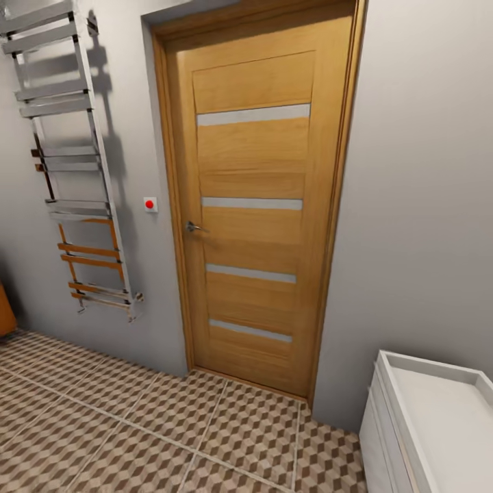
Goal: Take the four mousetraps from the cabinet in the bathroom and place them on the bathroom floor. Make sure all four end up on the same floor surface, and ensure that at least two of them are either under or directly next to the same bathroom sink.
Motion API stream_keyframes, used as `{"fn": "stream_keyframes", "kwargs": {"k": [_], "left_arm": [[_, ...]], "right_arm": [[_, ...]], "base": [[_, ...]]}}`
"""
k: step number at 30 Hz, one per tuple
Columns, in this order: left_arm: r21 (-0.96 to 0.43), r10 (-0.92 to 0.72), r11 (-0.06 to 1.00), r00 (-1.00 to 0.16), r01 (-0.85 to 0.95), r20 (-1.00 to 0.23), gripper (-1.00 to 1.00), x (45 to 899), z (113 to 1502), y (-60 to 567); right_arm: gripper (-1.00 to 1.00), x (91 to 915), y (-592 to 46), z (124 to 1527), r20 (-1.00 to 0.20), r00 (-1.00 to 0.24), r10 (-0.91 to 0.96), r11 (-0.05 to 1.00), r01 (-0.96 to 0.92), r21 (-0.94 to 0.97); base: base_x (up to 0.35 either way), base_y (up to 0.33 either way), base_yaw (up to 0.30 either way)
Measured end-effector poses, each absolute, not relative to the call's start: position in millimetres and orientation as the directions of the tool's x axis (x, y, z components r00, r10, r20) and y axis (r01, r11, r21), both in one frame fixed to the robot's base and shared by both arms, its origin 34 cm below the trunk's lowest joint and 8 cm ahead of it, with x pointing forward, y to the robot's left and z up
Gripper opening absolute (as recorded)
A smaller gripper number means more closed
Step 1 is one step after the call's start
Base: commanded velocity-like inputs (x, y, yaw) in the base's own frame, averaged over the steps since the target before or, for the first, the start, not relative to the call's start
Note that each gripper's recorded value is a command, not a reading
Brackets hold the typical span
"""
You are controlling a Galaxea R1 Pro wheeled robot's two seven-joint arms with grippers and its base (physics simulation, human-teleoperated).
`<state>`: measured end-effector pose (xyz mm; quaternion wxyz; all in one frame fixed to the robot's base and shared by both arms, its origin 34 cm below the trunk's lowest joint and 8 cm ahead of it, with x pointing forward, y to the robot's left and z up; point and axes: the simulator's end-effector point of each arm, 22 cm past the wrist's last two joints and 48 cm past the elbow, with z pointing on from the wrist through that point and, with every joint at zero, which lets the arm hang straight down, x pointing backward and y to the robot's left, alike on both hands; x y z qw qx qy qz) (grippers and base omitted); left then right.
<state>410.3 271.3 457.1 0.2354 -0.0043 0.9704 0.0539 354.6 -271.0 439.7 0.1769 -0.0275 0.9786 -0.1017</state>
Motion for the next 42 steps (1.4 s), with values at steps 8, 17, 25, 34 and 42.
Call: {"fn": "stream_keyframes", "kwargs": {"k": [8,17,25,34,42], "left_arm": [[0.102,0.017,0.994,-0.889,-0.034,-0.458,1.0,410,457,271],[0.107,0.016,0.994,-0.889,-0.037,-0.458,1.0,410,457,279],[0.148,0.031,0.988,-0.887,-0.043,-0.461,1.0,411,460,309],[0.154,0.035,0.987,-0.889,-0.04,-0.457,1.0,411,459,312],[0.148,0.029,0.988,-0.889,-0.043,-0.457,1.0,410,459,311]], "right_arm": [[1.0,355,-272,440,-0.341,-0.936,-0.091,0.978,-0.018,-0.21],[1.0,355,-271,440,-0.341,-0.935,-0.094,0.978,-0.022,-0.209],[1.0,355,-272,440,-0.341,-0.936,-0.092,0.977,-0.02,-0.21],[1.0,355,-271,440,-0.341,-0.936,-0.091,0.978,-0.019,-0.21],[1.0,355,-272,440,-0.342,-0.936,-0.088,0.978,-0.015,-0.21]], "base": [[0.0,0.0,0.3],[0.0,0.0,0.3],[0.0,0.0,0.3],[0.0,0.0,0.3],[0.0,0.0,0.3]]}}
